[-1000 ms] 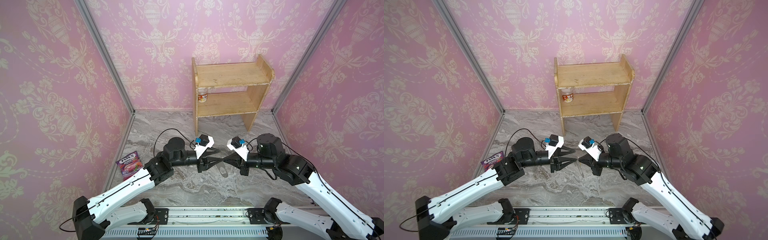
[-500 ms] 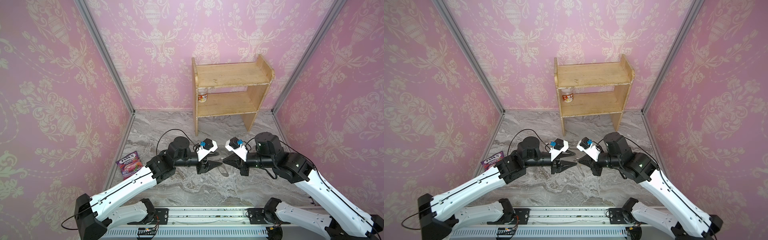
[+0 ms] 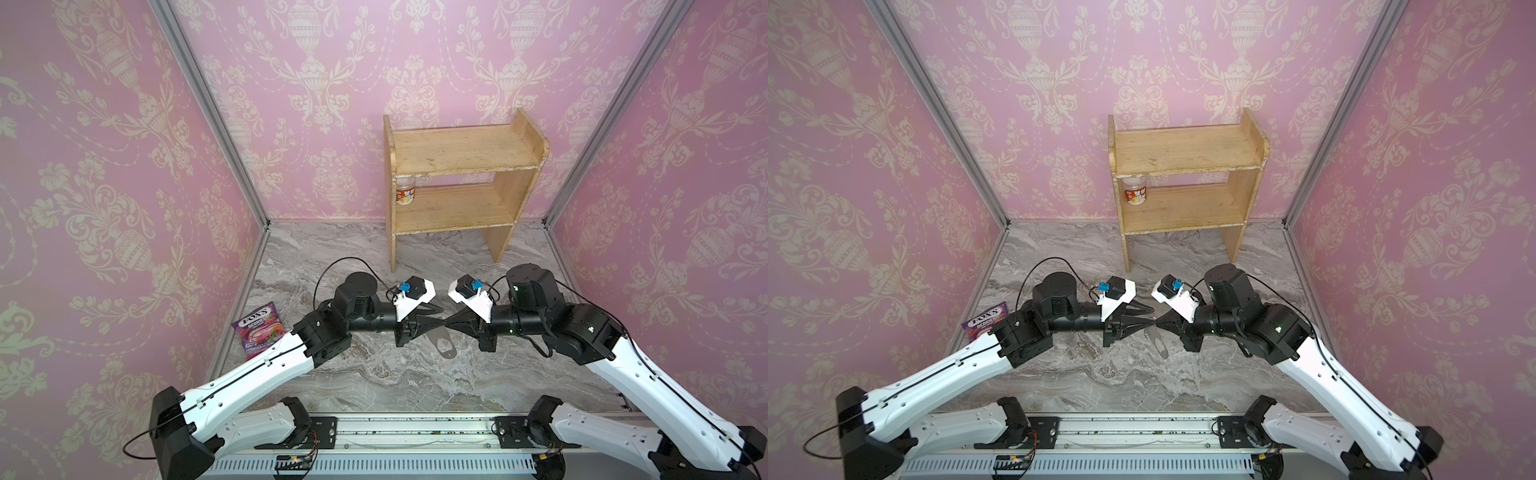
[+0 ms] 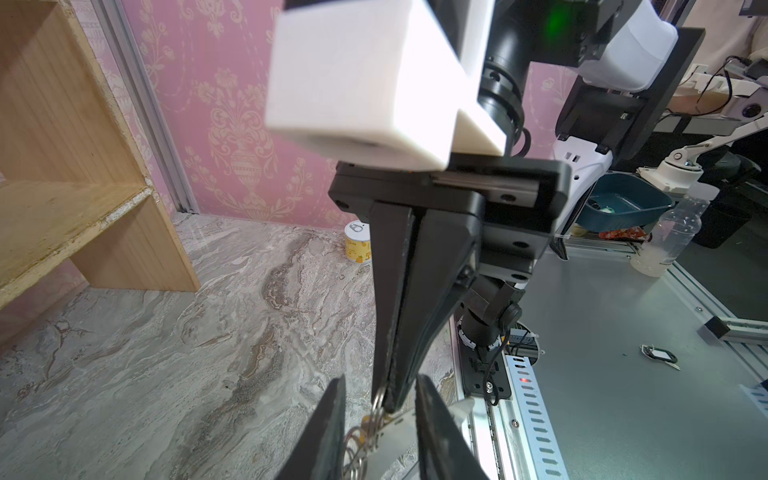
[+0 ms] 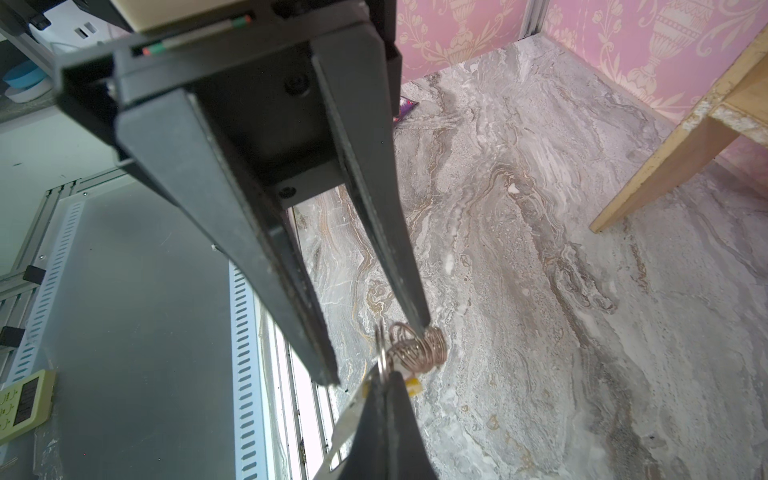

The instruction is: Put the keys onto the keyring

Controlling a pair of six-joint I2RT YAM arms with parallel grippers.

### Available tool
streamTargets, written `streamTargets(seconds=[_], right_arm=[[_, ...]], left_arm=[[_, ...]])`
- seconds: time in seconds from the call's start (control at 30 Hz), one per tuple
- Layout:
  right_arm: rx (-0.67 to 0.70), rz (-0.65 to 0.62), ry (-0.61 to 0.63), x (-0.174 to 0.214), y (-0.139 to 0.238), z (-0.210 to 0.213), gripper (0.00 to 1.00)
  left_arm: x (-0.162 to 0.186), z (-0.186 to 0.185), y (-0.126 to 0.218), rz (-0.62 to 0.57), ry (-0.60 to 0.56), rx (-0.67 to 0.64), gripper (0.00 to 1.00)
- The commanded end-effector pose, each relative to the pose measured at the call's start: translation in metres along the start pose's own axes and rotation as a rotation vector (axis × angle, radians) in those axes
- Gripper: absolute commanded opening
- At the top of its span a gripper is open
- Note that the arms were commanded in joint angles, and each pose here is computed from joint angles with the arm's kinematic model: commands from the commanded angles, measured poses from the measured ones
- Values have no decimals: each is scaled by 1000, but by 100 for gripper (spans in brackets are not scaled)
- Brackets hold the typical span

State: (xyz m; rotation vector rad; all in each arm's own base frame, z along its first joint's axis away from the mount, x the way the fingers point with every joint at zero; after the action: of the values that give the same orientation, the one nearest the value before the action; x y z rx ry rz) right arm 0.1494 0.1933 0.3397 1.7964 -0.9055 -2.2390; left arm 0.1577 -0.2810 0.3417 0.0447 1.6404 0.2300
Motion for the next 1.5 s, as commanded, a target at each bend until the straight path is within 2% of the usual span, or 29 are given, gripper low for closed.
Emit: streamTargets(seconds=[0.0,0.3,0.53,0.73,0.83,0.97,1.0,1.03,1.07,1.13,1.27,1.47], right_arm=[[-26,-54,23,-13,6,6,0],[-34,-65,19,-13,6,7,0],[-30,-70,21,-14,7,7,0],[-27,-78,24,-16,8,7,0],[-25,-82,22,-16,9,7,0],[-23,-85,18,-16,9,7,0],[-19,-84,14,-16,9,7,4],[-11,-83,14,-15,9,6,15],[-3,-84,14,-14,10,6,21],[15,-96,13,-14,14,5,29],[43,-102,-13,-3,13,1,32],[60,-156,-26,-3,15,-1,30]], left_arm=[[-1,-3,-4,-4,5,40,30],[-4,-3,-6,-26,6,45,21],[-1,-3,-7,-15,16,47,6],[0,-4,-7,-5,20,52,9],[2,-3,-7,5,19,44,0],[1,-2,-6,-5,11,26,0],[0,-1,-5,-13,7,17,0],[-2,-1,-4,-24,1,9,0],[-3,0,-3,-36,-3,-3,0],[-6,-1,0,-62,-15,-17,0],[-12,0,4,-120,-33,-40,0],[-17,-1,6,-180,-48,-41,0]])
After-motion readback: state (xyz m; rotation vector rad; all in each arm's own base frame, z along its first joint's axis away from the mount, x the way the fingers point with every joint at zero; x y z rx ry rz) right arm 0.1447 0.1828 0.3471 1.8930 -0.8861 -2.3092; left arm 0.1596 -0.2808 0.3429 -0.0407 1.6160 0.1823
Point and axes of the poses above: each gripper's point midway between its finger pads, its own y axis back along the fingers, its own z axis along the line the jaws close on, x = y × z, the point moved 6 cm from there along y, back along the fingers
